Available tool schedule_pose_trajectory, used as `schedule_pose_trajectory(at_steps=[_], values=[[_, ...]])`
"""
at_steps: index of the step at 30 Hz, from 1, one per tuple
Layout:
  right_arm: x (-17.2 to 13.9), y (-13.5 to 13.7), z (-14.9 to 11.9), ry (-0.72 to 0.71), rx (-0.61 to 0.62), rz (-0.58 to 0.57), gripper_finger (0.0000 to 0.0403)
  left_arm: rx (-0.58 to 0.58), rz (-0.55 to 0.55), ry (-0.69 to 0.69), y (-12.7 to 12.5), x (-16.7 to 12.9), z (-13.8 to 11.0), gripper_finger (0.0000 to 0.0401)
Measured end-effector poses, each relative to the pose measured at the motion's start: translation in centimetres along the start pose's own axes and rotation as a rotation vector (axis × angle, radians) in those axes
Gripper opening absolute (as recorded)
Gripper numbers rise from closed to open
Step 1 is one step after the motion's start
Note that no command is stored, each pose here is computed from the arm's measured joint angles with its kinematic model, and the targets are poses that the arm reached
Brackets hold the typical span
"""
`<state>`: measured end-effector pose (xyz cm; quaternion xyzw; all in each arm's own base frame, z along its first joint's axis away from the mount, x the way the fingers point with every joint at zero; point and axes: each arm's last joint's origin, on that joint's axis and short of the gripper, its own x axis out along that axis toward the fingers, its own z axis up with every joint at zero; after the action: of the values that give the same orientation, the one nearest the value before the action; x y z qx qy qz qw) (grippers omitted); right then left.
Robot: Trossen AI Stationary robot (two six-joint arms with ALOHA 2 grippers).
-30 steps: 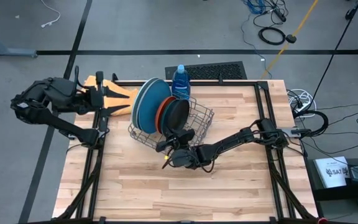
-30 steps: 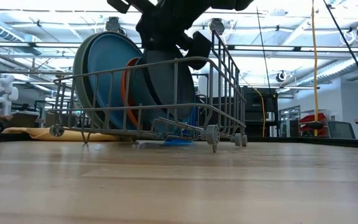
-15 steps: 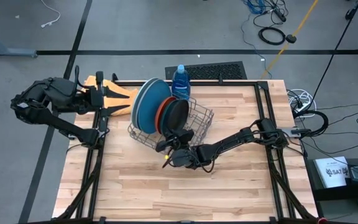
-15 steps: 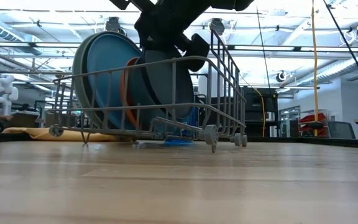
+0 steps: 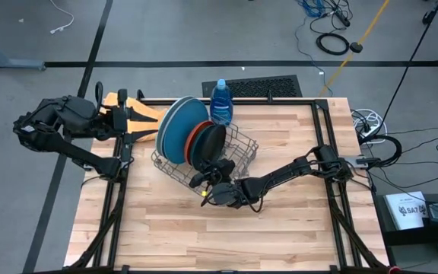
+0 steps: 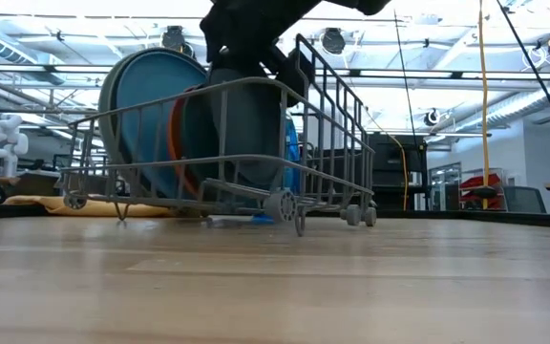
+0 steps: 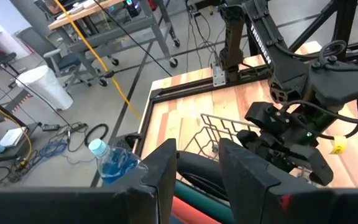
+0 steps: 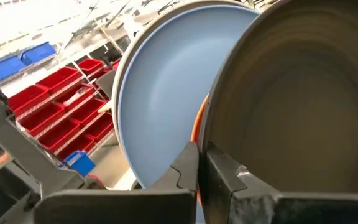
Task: Sort dishes
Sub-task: Put the black plate into the dish rack
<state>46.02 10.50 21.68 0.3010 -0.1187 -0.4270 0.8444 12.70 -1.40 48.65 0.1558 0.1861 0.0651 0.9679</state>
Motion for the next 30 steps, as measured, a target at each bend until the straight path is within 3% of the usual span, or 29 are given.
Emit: schedule_pose_trajectory(at_steps=[6,15,30], values=[[0.08,-0.48,-0.39,0.019,-0.093,-0.024,0.0004,-0.001,0.000,0.000,-0.01,0.00,0.00,0.0123],[0.10,-0.73,-0.55,0.025,-0.137,-0.038,0.0013,-0.002,0.000,-0.001,0.00,0.00,0.01,0.0123],[0.11,-0.82,-0.72,0.036,-0.145,-0.031,0.0149,-0.001,0.000,-0.001,0.00,0.00,0.01,0.0123]])
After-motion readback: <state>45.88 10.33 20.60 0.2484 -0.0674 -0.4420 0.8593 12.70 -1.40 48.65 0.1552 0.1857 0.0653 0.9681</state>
